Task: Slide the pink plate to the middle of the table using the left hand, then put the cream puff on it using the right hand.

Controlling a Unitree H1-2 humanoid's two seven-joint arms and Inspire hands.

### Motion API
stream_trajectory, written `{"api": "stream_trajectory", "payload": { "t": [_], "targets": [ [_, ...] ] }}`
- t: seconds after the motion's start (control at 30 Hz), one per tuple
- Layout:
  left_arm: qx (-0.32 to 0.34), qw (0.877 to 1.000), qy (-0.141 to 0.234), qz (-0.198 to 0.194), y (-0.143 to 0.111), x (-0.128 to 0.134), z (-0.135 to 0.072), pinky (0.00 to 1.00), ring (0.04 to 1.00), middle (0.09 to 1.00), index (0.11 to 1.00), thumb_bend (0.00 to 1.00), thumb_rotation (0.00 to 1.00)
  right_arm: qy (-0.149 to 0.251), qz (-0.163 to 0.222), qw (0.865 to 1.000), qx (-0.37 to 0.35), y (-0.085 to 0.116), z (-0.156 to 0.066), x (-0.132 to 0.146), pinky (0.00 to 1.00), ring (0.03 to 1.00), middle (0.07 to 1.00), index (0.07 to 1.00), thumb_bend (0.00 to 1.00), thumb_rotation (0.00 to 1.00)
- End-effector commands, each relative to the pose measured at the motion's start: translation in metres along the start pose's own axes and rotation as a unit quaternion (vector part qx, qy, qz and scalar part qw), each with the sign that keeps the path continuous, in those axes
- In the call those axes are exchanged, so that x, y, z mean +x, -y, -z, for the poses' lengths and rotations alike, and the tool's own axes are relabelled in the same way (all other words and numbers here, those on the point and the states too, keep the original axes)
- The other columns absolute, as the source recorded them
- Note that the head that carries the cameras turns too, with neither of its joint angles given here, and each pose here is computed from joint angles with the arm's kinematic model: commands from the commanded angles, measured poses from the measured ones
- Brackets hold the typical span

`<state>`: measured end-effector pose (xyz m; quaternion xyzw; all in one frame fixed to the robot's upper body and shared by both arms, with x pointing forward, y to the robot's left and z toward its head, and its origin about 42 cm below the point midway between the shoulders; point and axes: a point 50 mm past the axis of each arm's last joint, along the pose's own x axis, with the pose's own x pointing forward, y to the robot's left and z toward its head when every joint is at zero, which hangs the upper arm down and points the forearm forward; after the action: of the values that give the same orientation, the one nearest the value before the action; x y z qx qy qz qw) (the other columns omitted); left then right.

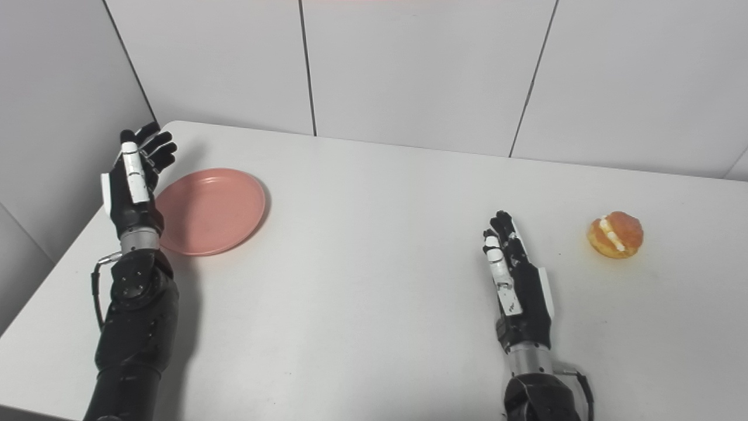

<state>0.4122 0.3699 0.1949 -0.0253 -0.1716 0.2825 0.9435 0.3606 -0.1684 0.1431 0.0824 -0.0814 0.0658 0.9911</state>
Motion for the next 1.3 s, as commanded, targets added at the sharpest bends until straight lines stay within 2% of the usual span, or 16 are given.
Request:
{"api": "stream_trajectory", "payload": {
  "t": [0.0, 0.2, 0.27, 0.4, 0.5, 0.57, 0.6, 0.7, 0.83, 0.9, 0.97, 1.27],
  "targets": [
    [-0.002, 0.999, 0.053, -0.012, 0.0, 0.021, -0.026, 0.75, 0.679, 0.656, 0.636, 0.67, 1.0, 0.015, -0.002, 1.0, 0.001, -0.001, -0.003, -0.001, 0.95, 0.931, 0.939, 0.928, 0.62, 0.71],
    [0.035, 0.996, 0.071, -0.043, -0.019, 0.031, -0.031, 0.67, 0.642, 0.642, 0.624, 0.7, 1.0, 0.017, -0.002, 1.0, -0.002, 0.001, -0.003, 0.0, 0.94, 0.926, 0.933, 0.922, 0.62, 0.71],
    [0.053, 0.994, 0.08, -0.048, -0.025, 0.033, -0.031, 0.64, 0.62, 0.631, 0.655, 0.72, 1.0, 0.016, -0.001, 1.0, -0.005, 0.001, -0.003, 0.0, 0.94, 0.924, 0.929, 0.919, 0.62, 0.72],
    [0.065, 0.994, 0.071, -0.055, -0.034, 0.038, -0.026, 0.6, 0.615, 0.628, 0.654, 0.73, 1.0, 0.017, -0.003, 1.0, -0.003, 0.001, -0.004, 0.0, 0.94, 0.926, 0.932, 0.922, 0.63, 0.71],
    [0.066, 0.995, 0.049, -0.054, -0.038, 0.04, -0.016, 0.62, 0.607, 0.611, 0.642, 0.74, 1.0, 0.019, -0.004, 1.0, -0.006, 0.002, -0.003, 0.0, 0.94, 0.922, 0.928, 0.917, 0.64, 0.71],
    [0.072, 0.996, 0.027, -0.042, -0.041, 0.041, -0.01, 0.69, 0.622, 0.625, 0.675, 0.75, 1.0, 0.019, -0.006, 1.0, -0.009, 0.002, -0.003, 0.0, 0.94, 0.925, 0.932, 0.922, 0.63, 0.72],
    [0.076, 0.996, 0.012, -0.037, -0.042, 0.041, -0.008, 0.7, 0.642, 0.636, 0.66, 0.73, 1.0, 0.019, -0.007, 1.0, -0.01, 0.002, -0.003, 0.0, 0.94, 0.925, 0.933, 0.924, 0.63, 0.72],
    [0.062, 0.998, -0.011, -0.027, -0.041, 0.041, -0.002, 0.7, 0.66, 0.646, 0.643, 0.71, 1.0, 0.017, -0.006, 1.0, -0.012, 0.002, -0.004, -0.001, 0.94, 0.922, 0.93, 0.921, 0.63, 0.72],
    [0.059, 0.997, -0.039, 0.007, -0.038, 0.038, 0.003, 0.76, 0.69, 0.67, 0.657, 0.69, 1.0, 0.018, -0.008, 1.0, -0.012, 0.002, -0.004, 0.0, 0.94, 0.922, 0.931, 0.922, 0.63, 0.72],
    [0.055, 0.996, -0.057, 0.028, -0.033, 0.033, 0.001, 0.68, 0.686, 0.682, 0.672, 0.66, 1.0, 0.018, -0.008, 1.0, -0.012, 0.001, -0.004, 0.0, 0.94, 0.921, 0.93, 0.921, 0.63, 0.72],
    [0.056, 0.995, -0.075, 0.047, -0.03, 0.03, 0.0, 0.66, 0.683, 0.682, 0.668, 0.65, 1.0, 0.018, -0.007, 1.0, -0.012, 0.001, -0.005, 0.0, 0.94, 0.921, 0.929, 0.92, 0.63, 0.72],
    [0.051, 0.985, -0.127, 0.102, -0.017, 0.017, 0.002, 0.71, 0.738, 0.732, 0.718, 0.69, 1.0, 0.018, -0.008, 1.0, -0.017, 0.002, -0.005, 0.0, 0.94, 0.926, 0.929, 0.919, 0.63, 0.72]
  ]
}}
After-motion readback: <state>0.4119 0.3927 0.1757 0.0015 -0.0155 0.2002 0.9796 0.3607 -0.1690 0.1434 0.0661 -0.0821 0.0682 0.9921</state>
